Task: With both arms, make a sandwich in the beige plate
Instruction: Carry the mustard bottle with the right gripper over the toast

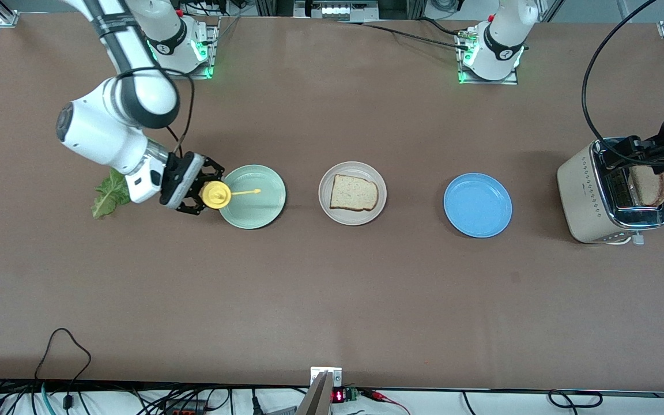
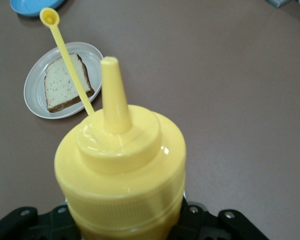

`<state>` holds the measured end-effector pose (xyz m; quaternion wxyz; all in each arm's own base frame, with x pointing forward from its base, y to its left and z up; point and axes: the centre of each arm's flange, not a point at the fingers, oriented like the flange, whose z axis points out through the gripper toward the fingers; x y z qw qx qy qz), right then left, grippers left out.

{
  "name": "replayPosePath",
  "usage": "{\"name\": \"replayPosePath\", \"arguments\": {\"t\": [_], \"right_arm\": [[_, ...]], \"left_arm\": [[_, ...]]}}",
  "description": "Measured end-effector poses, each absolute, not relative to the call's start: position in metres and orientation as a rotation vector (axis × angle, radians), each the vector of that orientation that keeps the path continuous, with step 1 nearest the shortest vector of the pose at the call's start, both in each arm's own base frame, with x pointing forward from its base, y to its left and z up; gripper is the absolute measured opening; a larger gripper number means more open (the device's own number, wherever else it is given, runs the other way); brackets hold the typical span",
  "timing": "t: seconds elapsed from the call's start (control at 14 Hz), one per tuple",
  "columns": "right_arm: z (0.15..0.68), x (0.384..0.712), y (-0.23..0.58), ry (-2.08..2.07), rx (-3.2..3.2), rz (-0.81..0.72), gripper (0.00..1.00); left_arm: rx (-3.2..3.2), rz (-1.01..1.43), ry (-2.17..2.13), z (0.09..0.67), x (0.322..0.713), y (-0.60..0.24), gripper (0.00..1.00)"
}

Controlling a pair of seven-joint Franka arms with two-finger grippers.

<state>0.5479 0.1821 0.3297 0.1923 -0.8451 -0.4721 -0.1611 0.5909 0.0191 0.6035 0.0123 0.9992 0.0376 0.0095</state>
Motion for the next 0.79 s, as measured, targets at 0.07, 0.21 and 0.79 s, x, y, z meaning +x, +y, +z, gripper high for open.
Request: {"name": "replayPosePath", "arguments": {"t": [0.07, 0.21, 0.79], "right_arm": [[0.332, 0.545, 0.195, -1.334, -2.410, -0.411, 0.57], [0.335, 0.535, 0.224, -1.367, -2.483, -0.333, 0.57], [0.329, 0.482, 0.346, -1.534, -2.733, -0.088, 0.52]], "left_arm": [[3.078, 0.029, 0.148, 0.603, 0.591, 0.027, 1.00], [3.032, 0.031, 0.199, 0.604, 0.590, 0.042, 1.00], [3.003, 0.036, 0.315, 0.603, 0.585, 0.086, 1.00]]}}
